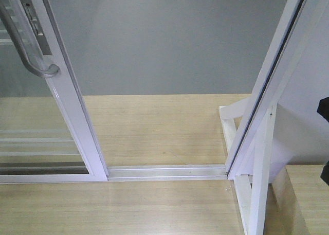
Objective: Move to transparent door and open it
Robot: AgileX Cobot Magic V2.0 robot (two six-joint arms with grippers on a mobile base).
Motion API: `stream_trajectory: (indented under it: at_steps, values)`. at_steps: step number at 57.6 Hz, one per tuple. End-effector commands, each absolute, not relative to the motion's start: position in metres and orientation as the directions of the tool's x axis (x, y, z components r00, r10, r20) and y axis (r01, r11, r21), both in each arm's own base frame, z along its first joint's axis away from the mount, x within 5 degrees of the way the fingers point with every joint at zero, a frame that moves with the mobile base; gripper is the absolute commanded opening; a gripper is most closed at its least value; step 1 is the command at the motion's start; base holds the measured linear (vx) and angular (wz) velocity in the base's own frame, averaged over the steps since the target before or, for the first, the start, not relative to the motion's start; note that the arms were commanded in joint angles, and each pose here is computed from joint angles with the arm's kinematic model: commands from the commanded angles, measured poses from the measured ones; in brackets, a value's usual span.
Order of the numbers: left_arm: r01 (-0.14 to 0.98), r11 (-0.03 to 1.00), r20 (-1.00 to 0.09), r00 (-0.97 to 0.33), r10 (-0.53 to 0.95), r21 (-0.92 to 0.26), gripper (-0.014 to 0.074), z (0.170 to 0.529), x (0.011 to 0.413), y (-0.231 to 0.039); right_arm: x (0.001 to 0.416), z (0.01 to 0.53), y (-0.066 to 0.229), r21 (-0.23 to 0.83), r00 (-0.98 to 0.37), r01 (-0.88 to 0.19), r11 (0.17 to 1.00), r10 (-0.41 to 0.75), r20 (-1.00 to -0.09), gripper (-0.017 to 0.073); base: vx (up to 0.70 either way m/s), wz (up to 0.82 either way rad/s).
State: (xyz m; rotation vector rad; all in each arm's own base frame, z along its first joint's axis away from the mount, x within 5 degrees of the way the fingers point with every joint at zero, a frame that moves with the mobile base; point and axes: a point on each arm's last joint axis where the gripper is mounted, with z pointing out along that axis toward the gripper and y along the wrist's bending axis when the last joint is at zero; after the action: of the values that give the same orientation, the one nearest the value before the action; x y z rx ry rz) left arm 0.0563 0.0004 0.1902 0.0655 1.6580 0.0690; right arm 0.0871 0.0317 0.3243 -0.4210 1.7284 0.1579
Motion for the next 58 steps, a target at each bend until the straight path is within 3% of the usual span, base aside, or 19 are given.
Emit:
stream_trajectory:
  at_steps: [1,40,58]
  values:
    - [0.002,0.997,-0.997,-0.019,0.075,0.075,0.0,0.189,0.057,0.0,0.088,0.34,0.032,-0.138,-0.05,-0.349,0.927,-0.165,-0.985,-0.0003,0.0,0.0]
    - [0.001,0.997,-0.997,-0.019,0.076,0.076,0.0,0.189,0.057,0.0,0.088,0.334,0.032,-0.139,-0.048,-0.35,0.927,-0.166,-0.985,-0.0003,0.0,0.0]
    - [0.001,0.997,-0.997,-0.019,0.076,0.076,0.0,0.189,0.057,0.0,0.066,0.226,0.025,-0.033,-0.015,-0.355,0.934,-0.041,-0.999,-0.0003,0.0,0.0]
